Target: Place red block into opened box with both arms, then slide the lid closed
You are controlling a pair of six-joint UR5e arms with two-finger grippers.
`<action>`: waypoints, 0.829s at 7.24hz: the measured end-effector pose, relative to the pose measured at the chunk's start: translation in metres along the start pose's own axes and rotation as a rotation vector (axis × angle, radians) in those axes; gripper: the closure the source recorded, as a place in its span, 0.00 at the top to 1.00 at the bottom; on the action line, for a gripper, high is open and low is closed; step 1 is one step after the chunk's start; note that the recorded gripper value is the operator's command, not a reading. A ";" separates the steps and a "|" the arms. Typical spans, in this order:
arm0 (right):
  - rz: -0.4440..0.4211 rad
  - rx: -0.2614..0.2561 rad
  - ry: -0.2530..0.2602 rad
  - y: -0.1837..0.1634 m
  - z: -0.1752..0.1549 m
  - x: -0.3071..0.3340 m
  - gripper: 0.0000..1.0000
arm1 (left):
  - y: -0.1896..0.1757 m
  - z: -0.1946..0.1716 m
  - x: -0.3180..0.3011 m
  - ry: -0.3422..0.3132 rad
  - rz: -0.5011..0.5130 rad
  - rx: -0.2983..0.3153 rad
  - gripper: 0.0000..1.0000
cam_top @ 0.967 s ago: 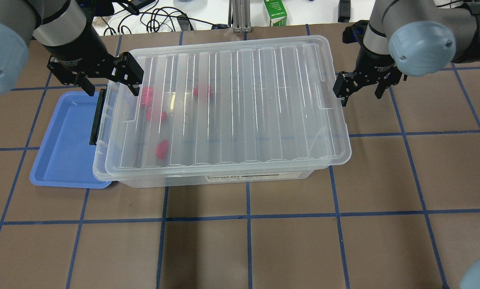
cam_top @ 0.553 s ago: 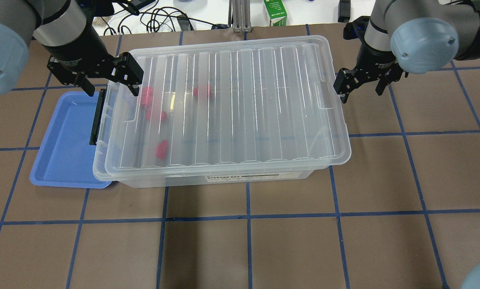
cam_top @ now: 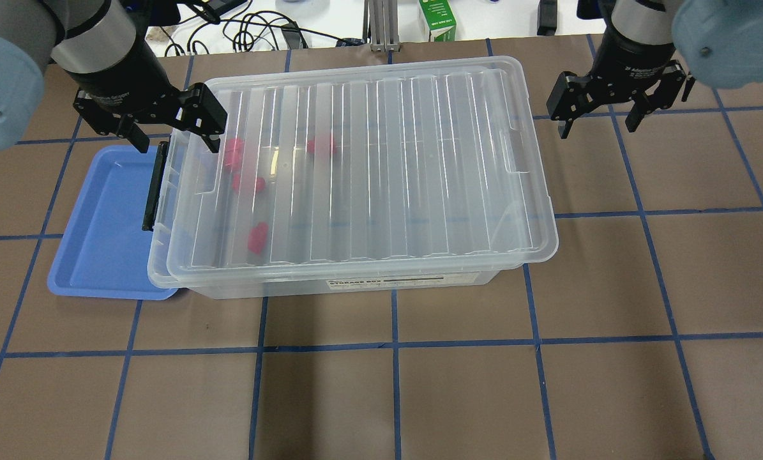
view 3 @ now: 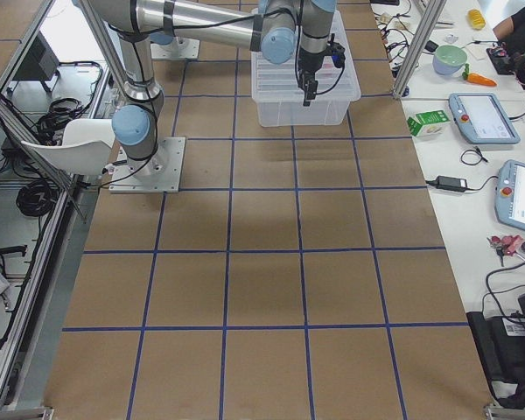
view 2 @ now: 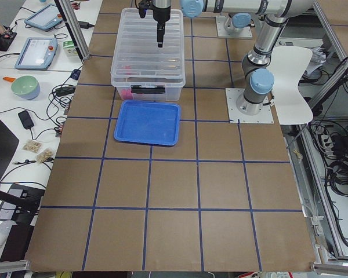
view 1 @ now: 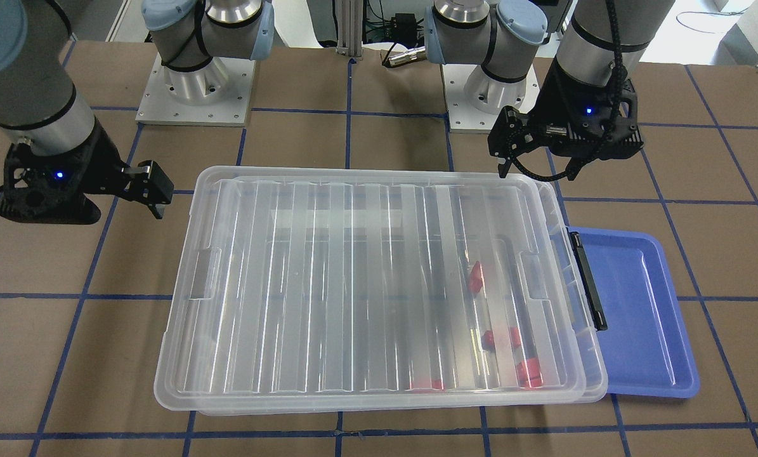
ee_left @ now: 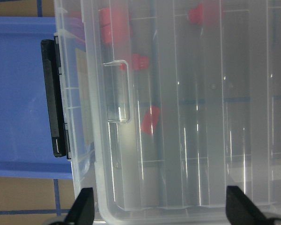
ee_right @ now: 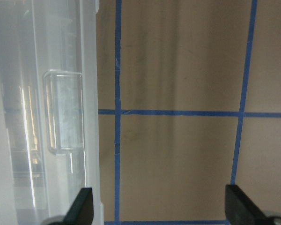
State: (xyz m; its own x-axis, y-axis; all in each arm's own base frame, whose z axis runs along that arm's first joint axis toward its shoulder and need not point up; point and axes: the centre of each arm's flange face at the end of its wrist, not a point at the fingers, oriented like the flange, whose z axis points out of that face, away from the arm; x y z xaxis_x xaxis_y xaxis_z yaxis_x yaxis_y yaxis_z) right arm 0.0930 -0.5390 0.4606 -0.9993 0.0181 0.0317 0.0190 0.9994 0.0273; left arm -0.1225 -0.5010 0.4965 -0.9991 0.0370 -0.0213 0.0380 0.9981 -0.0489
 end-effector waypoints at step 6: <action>0.054 0.009 0.021 0.068 -0.048 -0.001 1.00 | 0.002 -0.002 -0.001 -0.004 -0.002 0.003 1.00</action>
State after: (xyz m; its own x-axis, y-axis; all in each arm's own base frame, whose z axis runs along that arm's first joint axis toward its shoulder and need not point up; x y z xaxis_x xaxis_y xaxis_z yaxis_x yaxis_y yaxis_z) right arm 0.0964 -0.4726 0.5103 -0.9960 0.0715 0.0542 0.0724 0.9972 0.0163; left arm -0.1212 -0.4989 0.4985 -0.9991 0.0348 -0.0249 0.0361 0.9980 -0.0524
